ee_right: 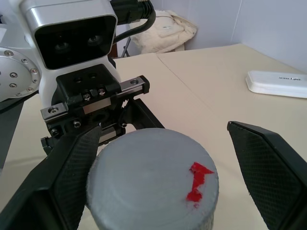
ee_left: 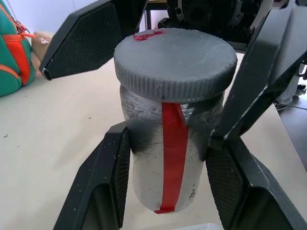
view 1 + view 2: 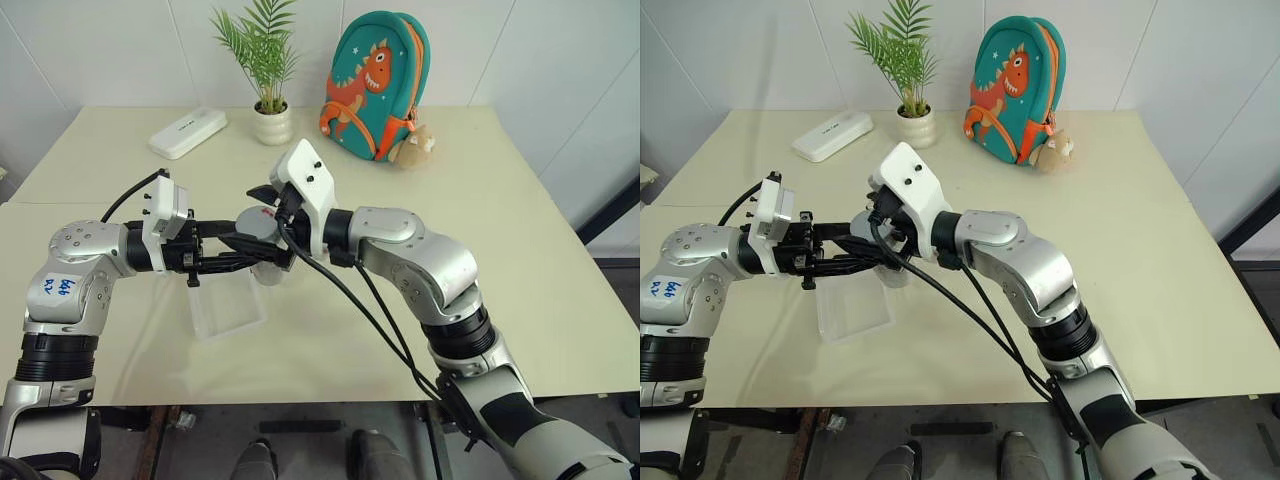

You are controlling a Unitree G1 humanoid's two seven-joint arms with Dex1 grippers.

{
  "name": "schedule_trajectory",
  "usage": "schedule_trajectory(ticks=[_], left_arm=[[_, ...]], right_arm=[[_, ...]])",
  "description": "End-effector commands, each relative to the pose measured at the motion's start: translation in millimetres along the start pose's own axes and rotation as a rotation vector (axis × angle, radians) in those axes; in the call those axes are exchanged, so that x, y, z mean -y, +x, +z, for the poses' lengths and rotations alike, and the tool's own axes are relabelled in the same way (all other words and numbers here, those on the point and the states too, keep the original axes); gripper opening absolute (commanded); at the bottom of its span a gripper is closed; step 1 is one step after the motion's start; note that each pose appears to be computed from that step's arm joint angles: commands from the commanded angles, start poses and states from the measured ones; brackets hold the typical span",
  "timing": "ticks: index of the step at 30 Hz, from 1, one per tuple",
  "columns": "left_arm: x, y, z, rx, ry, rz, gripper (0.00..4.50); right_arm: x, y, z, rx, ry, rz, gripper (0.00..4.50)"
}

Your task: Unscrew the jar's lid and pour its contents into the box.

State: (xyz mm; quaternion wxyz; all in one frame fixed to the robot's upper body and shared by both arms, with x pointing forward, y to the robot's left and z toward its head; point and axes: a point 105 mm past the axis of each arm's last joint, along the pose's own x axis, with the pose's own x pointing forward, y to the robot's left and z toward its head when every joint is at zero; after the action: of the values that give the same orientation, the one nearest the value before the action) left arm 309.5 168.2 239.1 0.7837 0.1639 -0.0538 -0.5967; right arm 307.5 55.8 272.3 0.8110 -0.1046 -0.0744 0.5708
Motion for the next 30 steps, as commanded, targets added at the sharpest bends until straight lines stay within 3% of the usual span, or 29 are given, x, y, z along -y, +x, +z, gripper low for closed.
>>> schedule_trajectory(ticks=[1,30], left_arm=[[-1.2,-2.4,8.8,0.015,0.037,0.007,1.94],[-2.2,-4.2,2.8,0.011,0.010,0.005,1.94]], right_arm=[[0.1,-0.7,10.6,0.038,-0.031,-0.006,4.41],[9.2,-67.5,8.5,-0.054,-0.058,-0.069,4.41]])
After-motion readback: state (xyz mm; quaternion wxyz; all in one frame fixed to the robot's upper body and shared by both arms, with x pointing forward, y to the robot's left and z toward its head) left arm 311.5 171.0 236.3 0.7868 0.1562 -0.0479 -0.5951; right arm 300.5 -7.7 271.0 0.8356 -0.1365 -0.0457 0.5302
